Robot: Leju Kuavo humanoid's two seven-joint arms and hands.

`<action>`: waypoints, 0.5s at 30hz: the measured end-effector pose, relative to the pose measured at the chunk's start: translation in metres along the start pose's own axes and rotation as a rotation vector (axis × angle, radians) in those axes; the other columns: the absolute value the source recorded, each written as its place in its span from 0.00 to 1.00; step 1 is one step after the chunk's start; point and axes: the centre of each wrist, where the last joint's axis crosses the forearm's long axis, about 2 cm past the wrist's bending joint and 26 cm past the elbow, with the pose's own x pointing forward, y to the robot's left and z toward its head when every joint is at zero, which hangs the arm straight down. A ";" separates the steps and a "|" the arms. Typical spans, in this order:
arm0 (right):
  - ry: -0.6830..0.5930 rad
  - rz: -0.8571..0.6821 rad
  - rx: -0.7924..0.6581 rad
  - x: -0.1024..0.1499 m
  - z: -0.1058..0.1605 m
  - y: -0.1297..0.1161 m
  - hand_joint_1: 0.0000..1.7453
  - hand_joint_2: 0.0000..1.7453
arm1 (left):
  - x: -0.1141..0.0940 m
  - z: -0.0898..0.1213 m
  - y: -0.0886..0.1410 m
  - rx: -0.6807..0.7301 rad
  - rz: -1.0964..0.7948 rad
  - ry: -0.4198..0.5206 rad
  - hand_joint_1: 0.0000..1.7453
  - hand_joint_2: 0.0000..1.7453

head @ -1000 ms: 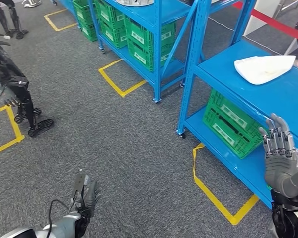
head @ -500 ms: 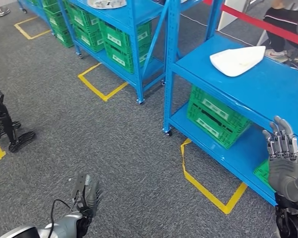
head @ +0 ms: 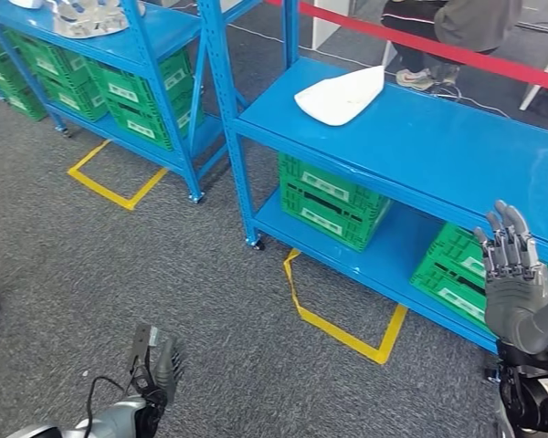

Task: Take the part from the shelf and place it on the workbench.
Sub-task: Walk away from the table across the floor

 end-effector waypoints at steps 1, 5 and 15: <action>0.000 0.000 -0.001 0.000 0.000 0.000 0.00 0.00 | 0.001 0.000 0.001 0.001 0.000 -0.002 0.00 0.00; -0.003 0.001 -0.002 0.000 -0.001 -0.001 0.00 0.00 | 0.002 -0.002 -0.002 0.000 0.007 -0.006 0.00 0.00; 0.005 -0.003 0.001 -0.002 -0.003 0.000 0.00 0.00 | -0.002 0.002 0.001 0.008 0.012 0.001 0.00 0.00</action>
